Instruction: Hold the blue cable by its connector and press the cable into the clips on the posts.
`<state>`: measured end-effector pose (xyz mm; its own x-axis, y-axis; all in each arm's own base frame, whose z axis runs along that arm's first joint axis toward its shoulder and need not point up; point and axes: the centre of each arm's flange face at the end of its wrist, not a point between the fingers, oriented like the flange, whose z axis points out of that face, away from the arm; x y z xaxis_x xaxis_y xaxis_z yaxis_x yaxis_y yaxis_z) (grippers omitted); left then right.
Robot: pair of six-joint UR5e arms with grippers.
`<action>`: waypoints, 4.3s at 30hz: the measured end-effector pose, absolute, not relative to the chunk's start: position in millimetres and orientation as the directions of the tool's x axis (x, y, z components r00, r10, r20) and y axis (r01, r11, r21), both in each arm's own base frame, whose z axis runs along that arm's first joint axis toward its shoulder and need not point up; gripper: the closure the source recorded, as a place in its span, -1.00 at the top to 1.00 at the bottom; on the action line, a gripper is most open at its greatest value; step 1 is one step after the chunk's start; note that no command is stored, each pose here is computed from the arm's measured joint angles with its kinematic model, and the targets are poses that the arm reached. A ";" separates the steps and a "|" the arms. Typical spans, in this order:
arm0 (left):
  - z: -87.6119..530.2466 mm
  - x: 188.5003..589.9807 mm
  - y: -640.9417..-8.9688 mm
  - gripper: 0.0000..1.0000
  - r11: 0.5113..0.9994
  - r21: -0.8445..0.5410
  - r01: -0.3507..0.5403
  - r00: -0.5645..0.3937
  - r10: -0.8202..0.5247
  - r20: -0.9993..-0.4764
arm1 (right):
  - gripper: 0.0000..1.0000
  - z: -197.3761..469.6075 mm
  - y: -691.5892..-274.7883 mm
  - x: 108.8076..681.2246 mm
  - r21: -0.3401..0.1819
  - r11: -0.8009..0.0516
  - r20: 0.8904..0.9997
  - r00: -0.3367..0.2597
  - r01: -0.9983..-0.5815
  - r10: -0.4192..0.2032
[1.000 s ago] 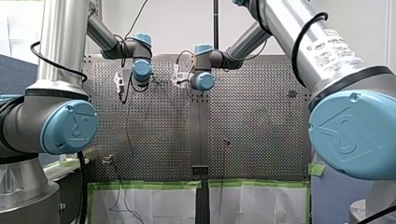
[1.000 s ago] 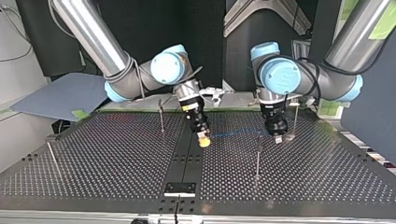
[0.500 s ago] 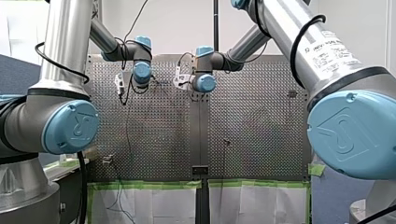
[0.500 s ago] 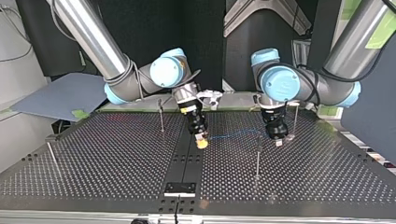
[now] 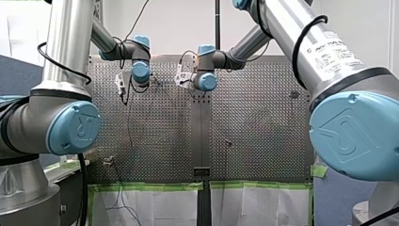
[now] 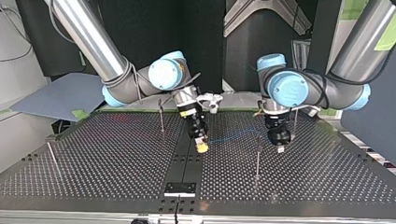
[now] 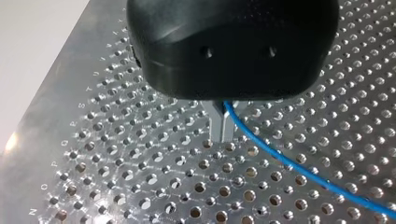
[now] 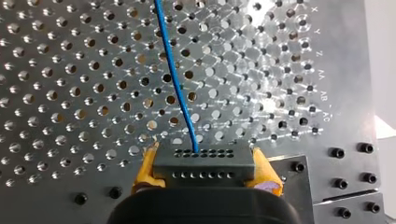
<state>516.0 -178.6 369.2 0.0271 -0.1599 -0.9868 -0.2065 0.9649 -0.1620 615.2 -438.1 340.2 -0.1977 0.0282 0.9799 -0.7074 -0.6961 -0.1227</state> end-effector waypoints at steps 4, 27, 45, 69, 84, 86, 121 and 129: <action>371.1 519.8 -173.5 -1.00 0.965 -0.173 -0.199 0.033 -0.170 -0.985 | -1.00 339.2 -443.0 615.8 -0.122 -0.694 0.980 -0.199 -0.709 0.030; 374.9 546.5 -164.8 -1.00 0.959 -0.245 -0.144 0.037 -0.242 -0.970 | -1.00 339.8 -478.4 608.3 -0.121 -0.671 0.977 -0.207 -0.731 0.049; 374.2 546.1 -164.1 1.00 0.972 -0.183 -0.144 0.019 -0.182 -0.983 | -1.00 337.4 -477.2 606.5 -0.120 -0.669 0.982 -0.188 -0.734 0.031; 327.2 513.9 -178.4 1.00 0.946 -0.314 -0.081 -0.147 -0.323 -0.935 | -1.00 334.2 -475.3 605.3 -0.117 -0.666 0.985 -0.170 -0.737 0.014; 303.7 478.0 -169.4 1.00 0.913 -0.382 -0.144 -0.147 -0.402 -0.904 | -1.00 333.4 -472.4 606.5 -0.115 -0.667 0.987 -0.162 -0.736 0.009; 309.3 473.4 -167.8 1.00 0.909 -0.392 -0.142 -0.136 -0.410 -0.902 | -1.00 333.2 -472.3 606.3 -0.114 -0.667 0.987 -0.160 -0.737 0.008; 370.8 398.8 -180.4 1.00 0.962 -0.274 -0.020 -0.181 -0.273 -0.945 | -1.00 332.0 -470.6 606.4 -0.119 -0.667 0.988 -0.156 -0.736 -0.004; 371.7 399.7 -180.9 1.00 0.978 -0.208 -0.003 -0.173 -0.205 -0.963 | -1.00 331.8 -470.4 606.4 -0.118 -0.667 0.988 -0.155 -0.736 -0.004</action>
<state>399.7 -180.9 371.7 -0.1731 -0.2049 -0.9633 -0.0030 0.9782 -0.2076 606.4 -470.4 331.8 -0.1546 -0.0035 0.9880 -0.7362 -0.6665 -0.1176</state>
